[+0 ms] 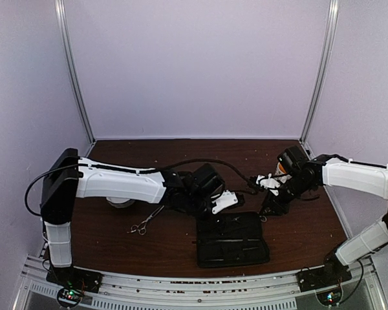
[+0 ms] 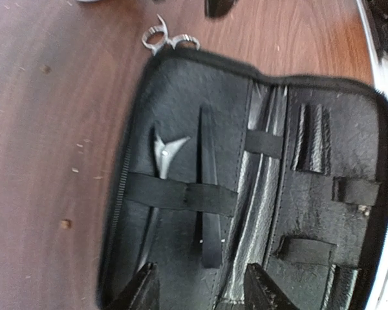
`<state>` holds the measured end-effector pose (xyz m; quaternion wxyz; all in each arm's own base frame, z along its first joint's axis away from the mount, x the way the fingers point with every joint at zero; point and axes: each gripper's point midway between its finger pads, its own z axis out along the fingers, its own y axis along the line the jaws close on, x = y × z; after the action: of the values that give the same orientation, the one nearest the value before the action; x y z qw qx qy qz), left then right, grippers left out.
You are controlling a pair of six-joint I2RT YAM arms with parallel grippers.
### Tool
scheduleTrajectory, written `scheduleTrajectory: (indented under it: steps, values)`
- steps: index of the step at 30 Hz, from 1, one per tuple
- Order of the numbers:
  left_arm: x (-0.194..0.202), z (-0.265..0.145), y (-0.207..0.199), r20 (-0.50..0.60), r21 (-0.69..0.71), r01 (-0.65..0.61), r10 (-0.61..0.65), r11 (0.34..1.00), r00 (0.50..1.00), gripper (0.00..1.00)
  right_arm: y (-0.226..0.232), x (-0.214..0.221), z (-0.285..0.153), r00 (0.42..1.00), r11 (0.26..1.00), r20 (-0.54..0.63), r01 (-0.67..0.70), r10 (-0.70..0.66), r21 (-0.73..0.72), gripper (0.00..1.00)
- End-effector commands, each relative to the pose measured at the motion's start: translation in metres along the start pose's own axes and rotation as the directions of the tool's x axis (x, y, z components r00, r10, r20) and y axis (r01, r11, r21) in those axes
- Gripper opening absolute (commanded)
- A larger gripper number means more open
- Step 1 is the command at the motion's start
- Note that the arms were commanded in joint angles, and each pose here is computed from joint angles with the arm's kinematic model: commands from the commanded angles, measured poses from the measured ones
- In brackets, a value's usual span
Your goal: Sort the hair-cutting tools
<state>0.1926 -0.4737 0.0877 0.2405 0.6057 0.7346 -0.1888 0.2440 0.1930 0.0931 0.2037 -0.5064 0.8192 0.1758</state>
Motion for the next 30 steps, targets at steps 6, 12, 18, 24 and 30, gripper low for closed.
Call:
scheduleTrajectory:
  steps: [6,12,18,24,30]
  values:
    - [0.002,0.018,0.001,-0.028,0.051,0.071,-0.069,0.996,0.997,0.43,-0.001,-0.002,-0.005,1.000,1.000,0.029,-0.004,0.003,0.014,0.43]
    - [0.007,0.028,0.005,-0.022,0.110,0.113,-0.111,0.987,0.994,0.38,-0.001,0.000,-0.004,1.000,1.000,0.025,-0.003,0.003,0.016,0.43]
    - [0.011,0.033,-0.002,-0.028,0.177,0.114,-0.111,0.978,0.993,0.36,-0.002,0.000,-0.004,1.000,1.000,0.025,-0.006,0.006,0.017,0.43]
    - [0.013,0.035,0.005,-0.016,0.226,0.190,-0.191,0.956,0.981,0.23,-0.002,0.001,-0.003,1.000,1.000,0.020,-0.008,0.008,0.013,0.43]
    - [0.015,0.037,0.010,-0.016,0.296,0.263,-0.271,0.918,0.963,0.16,-0.002,0.003,-0.002,1.000,1.000,0.015,-0.012,0.012,0.008,0.43]
